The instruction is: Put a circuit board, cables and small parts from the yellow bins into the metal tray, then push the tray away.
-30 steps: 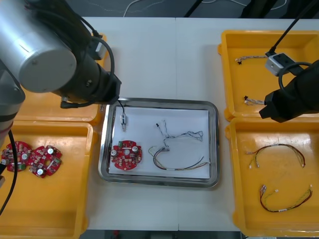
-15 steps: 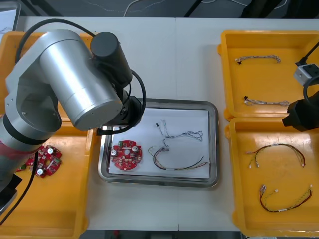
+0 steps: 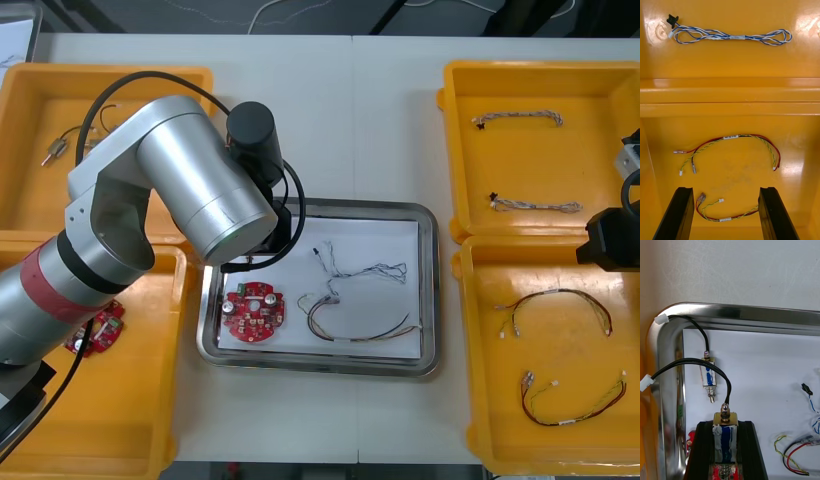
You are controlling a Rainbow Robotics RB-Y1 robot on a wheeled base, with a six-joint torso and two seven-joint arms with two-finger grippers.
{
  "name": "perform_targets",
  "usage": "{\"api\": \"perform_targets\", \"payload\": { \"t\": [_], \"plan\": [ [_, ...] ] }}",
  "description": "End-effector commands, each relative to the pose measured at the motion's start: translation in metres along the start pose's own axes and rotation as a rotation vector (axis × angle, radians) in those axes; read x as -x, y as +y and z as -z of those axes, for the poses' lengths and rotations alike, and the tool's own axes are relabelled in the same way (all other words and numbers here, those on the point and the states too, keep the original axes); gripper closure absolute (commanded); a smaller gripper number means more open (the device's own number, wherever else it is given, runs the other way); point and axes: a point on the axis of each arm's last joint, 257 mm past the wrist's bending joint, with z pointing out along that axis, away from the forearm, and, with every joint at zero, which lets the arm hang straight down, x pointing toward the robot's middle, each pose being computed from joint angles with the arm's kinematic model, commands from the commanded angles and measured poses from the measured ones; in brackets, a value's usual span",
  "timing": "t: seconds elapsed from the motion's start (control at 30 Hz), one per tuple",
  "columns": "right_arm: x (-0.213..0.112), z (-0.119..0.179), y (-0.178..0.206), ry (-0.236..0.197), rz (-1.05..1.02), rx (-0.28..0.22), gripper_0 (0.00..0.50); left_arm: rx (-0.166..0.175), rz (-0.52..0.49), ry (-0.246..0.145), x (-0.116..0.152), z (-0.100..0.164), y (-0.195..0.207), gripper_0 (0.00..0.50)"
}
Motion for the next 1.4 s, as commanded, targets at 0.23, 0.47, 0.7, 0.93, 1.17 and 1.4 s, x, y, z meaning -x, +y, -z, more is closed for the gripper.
{"api": "perform_targets", "payload": {
  "t": [0.23,0.47,0.7,0.93,1.17,1.4],
  "plan": [
    [-0.007,0.007,-0.022,-0.006,-0.032,-0.054,0.000,-0.048,-0.115,-0.048,0.001,-0.017,-0.029,0.500],
    [-0.009,0.006,-0.022,-0.004,-0.019,-0.053,0.000,-0.060,-0.135,-0.067,-0.003,-0.030,-0.033,0.500],
    [-0.009,0.006,-0.022,-0.004,-0.019,-0.053,0.000,-0.058,-0.153,-0.085,-0.007,-0.046,-0.033,0.500],
    [-0.009,0.006,-0.022,-0.004,-0.019,-0.053,0.000,-0.065,-0.151,-0.093,-0.009,-0.055,-0.037,0.500],
    [-0.009,0.006,-0.022,-0.004,-0.019,-0.053,0.000,-0.067,-0.142,-0.091,-0.013,-0.059,-0.039,0.500],
    [-0.009,0.006,-0.022,-0.004,-0.019,-0.053,0.000,-0.069,-0.142,-0.091,-0.014,-0.059,-0.040,0.356]
  ]
}}
